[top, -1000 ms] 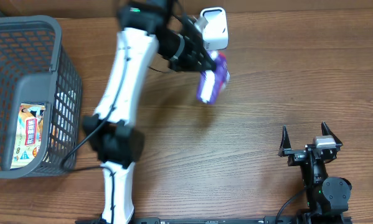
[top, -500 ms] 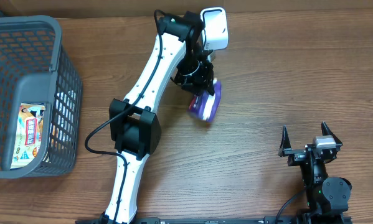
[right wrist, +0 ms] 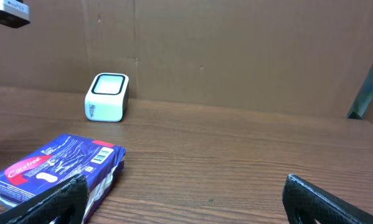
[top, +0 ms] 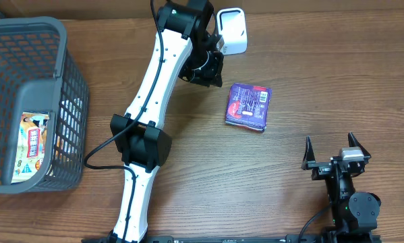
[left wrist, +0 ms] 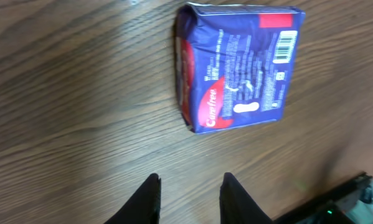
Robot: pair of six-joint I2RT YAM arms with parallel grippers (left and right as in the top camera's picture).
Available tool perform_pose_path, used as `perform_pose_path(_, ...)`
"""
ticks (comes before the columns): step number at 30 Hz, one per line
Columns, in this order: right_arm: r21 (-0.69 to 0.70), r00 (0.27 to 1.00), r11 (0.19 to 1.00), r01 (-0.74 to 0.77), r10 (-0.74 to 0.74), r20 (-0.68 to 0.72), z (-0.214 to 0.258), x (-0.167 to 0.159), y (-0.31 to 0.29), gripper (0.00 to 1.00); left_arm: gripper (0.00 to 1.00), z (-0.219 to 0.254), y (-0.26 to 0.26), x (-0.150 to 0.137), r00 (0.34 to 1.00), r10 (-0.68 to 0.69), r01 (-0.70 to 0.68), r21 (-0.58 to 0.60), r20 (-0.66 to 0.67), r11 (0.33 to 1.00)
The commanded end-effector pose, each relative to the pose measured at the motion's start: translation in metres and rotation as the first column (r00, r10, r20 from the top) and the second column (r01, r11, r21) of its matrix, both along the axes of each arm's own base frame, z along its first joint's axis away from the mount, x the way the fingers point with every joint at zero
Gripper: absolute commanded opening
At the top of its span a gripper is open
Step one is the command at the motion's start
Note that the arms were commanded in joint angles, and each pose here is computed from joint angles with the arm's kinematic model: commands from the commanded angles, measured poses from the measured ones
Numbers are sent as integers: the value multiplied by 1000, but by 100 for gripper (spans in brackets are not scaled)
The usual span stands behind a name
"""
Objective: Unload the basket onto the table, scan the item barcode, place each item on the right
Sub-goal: 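Lift the purple box and carry it toward the white scanner, then release the purple box on the table beside the scanner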
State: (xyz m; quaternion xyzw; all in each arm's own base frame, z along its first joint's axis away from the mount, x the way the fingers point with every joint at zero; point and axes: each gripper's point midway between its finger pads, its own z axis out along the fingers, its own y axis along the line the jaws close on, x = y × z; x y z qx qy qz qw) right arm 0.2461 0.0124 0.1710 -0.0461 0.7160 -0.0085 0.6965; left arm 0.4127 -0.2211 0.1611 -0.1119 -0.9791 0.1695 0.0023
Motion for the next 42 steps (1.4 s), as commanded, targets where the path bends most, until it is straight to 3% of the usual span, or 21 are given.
perform_pose_path(1, -4, 1000, 1000, 1, -1, 6, -1, 0, 0, 100, 28, 1, 2, 0, 1000, 10, -11, 46, 20, 999)
perform_pose_path(3, -4, 1000, 1000, 1, -1, 6, -1, 0, 0, 100, 56, -1, -2, 0, 1000, 3, -4, 42, 21, 999)
perform_pose_path(4, -4, 1000, 1000, 1, -1, 6, -1, 0, 0, 100, 64, -2, -4, 0, 1000, -1, 0, 42, 20, 999)
perform_pose_path(7, -4, 1000, 1000, 1, -1, 6, -1, 0, 0, 100, 73, -5, -10, -4, 1000, -15, 14, 45, 13, 999)
perform_pose_path(8, -4, 1000, 1000, 1, -1, 6, -1, 0, 0, 100, 88, -5, -12, -5, 1000, -20, 19, 45, 13, 999)
perform_pose_path(9, -4, 1000, 1000, 1, -1, 6, -1, 0, 0, 100, 95, -5, -14, -5, 1000, -23, 23, 45, 14, 999)
perform_pose_path(12, -4, 1000, 1000, 1, -1, 6, -1, 0, 0, 100, 93, -5, -22, -8, 999, -42, 42, 42, 20, 998)
perform_pose_path(17, -4, 1000, 1000, 1, -1, 6, -1, 0, 0, 100, 60, -5, -37, -13, 996, -75, 74, 39, 38, 997)
perform_pose_path(21, -4, 1000, 1000, 1, -1, 6, -1, 0, 0, 100, 41, -9, -34, -9, 998, -27, 20, 109, 62, 994)
perform_pose_path(23, -4, 1000, 1000, 1, -1, 6, -1, 0, 0, 100, 37, -12, -28, -7, 997, 27, -39, 163, 74, 986)
perform_pose_path(24, -4, 1000, 1000, 1, -1, 6, -1, 0, 0, 100, 39, -15, -27, -7, 996, 39, -52, 182, 75, 982)
perform_pose_path(26, -4, 1000, 1000, 1, -1, 6, -1, 0, 0, 100, 53, -18, -29, -9, 997, 32, -43, 188, 65, 981)
perform_pose_path(32, -4, 1000, 1000, 1, -1, 6, -1, 0, 0, 100, 80, -37, -32, -19, 1000, 12, -13, 223, 6, 975)
perform_pose_path(34, -4, 1000, 1000, 1, -1, 6, -1, 0, 0, 100, 99, -33, -30, -19, 1000, 17, -18, 218, 7, 976)
perform_pose_path(42, -4, 1000, 1000, 1, -1, 6, -1, 0, 0, 100, 100, 46, 6, -8, 983, 109, -127, 118, 148, 985)
